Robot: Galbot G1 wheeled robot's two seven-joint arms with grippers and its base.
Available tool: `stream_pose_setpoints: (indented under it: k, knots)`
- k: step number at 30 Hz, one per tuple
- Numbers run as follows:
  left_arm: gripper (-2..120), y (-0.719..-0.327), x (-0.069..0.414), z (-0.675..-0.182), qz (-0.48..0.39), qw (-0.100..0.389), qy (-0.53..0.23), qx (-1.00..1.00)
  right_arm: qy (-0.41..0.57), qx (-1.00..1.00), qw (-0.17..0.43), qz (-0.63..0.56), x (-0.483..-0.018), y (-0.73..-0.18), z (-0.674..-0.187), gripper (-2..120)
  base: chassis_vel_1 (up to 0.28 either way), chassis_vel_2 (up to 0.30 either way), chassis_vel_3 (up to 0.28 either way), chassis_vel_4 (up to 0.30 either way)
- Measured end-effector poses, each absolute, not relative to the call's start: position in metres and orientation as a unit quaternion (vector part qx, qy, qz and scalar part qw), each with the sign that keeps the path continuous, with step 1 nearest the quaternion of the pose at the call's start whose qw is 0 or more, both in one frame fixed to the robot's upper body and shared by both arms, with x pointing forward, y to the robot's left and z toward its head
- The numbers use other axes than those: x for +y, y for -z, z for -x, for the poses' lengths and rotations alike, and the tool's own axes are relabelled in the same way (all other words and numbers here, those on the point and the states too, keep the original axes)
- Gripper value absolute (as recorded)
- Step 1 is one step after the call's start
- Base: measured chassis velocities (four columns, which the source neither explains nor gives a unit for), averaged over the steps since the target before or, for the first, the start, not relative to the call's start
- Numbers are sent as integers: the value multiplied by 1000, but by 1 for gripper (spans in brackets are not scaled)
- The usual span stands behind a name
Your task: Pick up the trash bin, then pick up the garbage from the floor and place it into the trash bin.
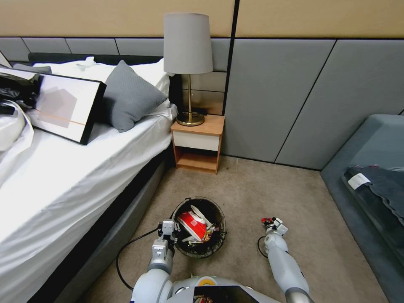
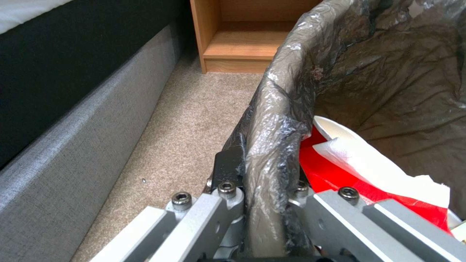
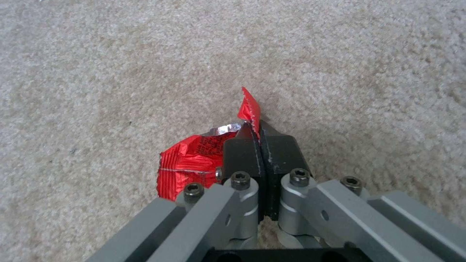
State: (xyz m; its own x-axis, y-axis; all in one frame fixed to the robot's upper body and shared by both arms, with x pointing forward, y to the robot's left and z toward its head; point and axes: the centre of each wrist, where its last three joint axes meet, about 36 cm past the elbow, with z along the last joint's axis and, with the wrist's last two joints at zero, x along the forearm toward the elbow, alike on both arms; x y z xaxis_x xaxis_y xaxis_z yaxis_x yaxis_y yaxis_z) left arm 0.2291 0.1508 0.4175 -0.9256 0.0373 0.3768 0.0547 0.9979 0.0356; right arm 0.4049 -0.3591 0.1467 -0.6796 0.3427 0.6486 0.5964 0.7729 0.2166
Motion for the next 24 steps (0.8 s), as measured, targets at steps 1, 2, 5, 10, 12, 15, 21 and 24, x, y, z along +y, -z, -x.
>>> stream_pose_setpoints:
  k: [1, 2, 5, 10, 12, 15, 21, 24]
  knots:
    - [2, -418, 151, -229, 23, 191, 22, -981, 210, -893, 300, 263, -359, -148, -405, 0, 0, 0, 0, 0]
    - [2, -419, 151, -229, 23, 190, 22, -981, 209, -893, 299, 262, -359, -148, -405, 0, 0, 0, 0, 0]
    - [2, -419, 151, -230, 23, 190, 22, -981, 209, -895, 297, 260, -358, -149, -406, 0, 0, 0, 0, 0]
    - [2, -419, 151, -230, 23, 189, 21, -982, 208, -898, 292, 257, -356, -151, -405, 0, 0, 0, 0, 0]
    - [2, -419, 151, -230, 23, 189, 21, -982, 207, -898, 291, 257, -356, -152, -404, 0, 0, 0, 0, 0]
    - [2, -420, 151, -230, 22, 188, 21, -982, 203, -908, 269, 248, -351, -162, -402, 0, 0, 0, 0, 0]
    - [2, -419, 151, -231, 22, 188, 20, -982, 187, -949, 155, 203, -339, -216, -398, 0, 0, 0, 0, 0]
    - [2, -419, 151, -231, 23, 188, 21, -982, 158, -974, 67, 150, -327, -242, -388, 0, 0, 0, 0, 0]
